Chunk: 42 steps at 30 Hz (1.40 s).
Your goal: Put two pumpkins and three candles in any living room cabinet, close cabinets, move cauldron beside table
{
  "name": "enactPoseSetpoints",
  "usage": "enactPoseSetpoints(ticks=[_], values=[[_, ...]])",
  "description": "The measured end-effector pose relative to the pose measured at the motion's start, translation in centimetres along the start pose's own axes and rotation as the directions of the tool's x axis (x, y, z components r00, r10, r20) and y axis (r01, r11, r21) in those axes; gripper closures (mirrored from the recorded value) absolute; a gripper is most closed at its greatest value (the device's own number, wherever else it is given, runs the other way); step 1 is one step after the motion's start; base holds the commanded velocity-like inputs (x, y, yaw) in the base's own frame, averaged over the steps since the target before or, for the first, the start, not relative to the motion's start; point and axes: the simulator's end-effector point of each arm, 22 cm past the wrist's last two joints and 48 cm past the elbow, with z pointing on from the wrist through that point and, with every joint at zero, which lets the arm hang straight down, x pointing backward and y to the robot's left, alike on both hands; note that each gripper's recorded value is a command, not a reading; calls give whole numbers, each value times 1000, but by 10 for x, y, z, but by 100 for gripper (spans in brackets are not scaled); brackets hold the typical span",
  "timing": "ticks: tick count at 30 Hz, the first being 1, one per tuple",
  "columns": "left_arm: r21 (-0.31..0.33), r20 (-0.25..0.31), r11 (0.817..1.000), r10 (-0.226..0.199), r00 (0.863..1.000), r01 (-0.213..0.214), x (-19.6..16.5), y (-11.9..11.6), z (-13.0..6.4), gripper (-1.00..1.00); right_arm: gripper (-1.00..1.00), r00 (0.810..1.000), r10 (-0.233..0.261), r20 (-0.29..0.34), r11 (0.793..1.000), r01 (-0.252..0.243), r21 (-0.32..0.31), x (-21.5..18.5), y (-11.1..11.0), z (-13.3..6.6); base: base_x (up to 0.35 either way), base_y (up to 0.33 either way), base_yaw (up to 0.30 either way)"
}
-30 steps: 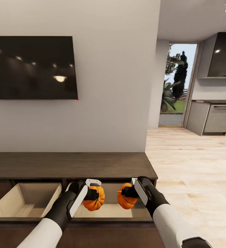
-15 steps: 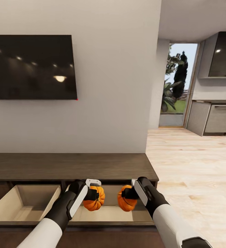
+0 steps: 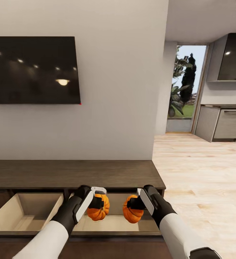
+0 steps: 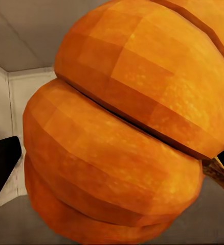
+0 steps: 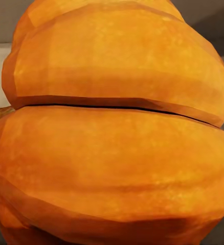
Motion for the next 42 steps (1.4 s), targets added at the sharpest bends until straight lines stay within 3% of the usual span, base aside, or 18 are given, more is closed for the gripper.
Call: enactPoseSetpoints(ticks=[7,20,33,37,42], values=[[-19,-70,1000,-1,998,0,-8,9,13,100,100,1000,3,-21,1000,-3,0,6,-2,10,0,0,0],[-16,-107,1000,-7,994,5,0,10,30,100,100,999,9,-54,1000,-9,3,17,-5,27,0,0,0],[-10,-88,1000,-17,996,16,0,8,41,100,100,999,17,-29,1000,-17,20,14,-13,38,0,0,0],[-9,-93,1000,-22,995,21,6,8,51,100,100,999,22,-43,1000,-21,22,20,-15,46,0,0,0],[-15,-100,1000,-28,995,26,13,11,64,100,100,999,33,-14,998,-32,50,16,-23,56,0,0,0]])
